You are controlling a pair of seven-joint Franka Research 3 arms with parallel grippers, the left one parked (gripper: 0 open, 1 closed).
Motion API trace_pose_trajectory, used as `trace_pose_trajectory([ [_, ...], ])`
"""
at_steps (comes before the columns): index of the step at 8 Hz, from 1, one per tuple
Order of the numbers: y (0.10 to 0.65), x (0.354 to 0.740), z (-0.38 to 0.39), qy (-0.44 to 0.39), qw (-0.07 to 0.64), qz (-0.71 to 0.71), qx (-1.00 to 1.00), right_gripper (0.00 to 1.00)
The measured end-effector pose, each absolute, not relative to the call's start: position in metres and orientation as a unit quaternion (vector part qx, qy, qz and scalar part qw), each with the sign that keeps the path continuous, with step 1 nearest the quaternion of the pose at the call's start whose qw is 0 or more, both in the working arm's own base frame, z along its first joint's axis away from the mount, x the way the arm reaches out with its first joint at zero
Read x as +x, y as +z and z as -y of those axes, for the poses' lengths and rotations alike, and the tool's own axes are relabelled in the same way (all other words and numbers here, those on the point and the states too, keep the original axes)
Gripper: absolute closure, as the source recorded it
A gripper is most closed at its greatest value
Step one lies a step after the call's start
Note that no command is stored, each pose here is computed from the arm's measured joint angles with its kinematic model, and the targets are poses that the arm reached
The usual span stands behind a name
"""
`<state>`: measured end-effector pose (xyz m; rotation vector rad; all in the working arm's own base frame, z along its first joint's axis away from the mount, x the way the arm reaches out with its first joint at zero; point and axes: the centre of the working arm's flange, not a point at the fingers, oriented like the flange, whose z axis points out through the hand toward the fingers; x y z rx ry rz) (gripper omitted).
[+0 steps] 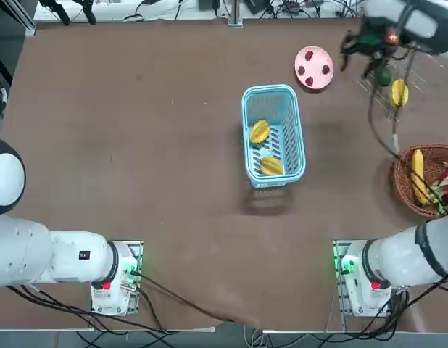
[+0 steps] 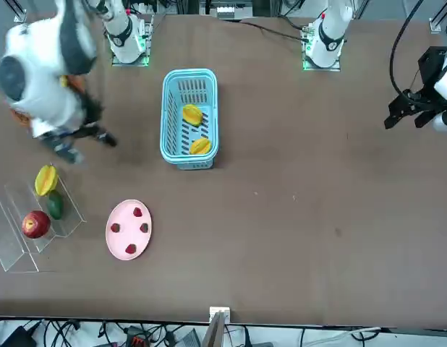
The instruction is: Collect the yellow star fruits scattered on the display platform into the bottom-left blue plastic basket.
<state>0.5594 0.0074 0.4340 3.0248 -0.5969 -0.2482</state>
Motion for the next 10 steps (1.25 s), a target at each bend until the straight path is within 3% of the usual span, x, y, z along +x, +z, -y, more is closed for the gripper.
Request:
trace_pose_trajectory([
  [5,0.401,0.582,0.193,-0.02,0.035,0.09,0.995,0.0],
  [10,0.36,0.599,0.212,0.008,0.041,0.082,0.996,0.0],
])
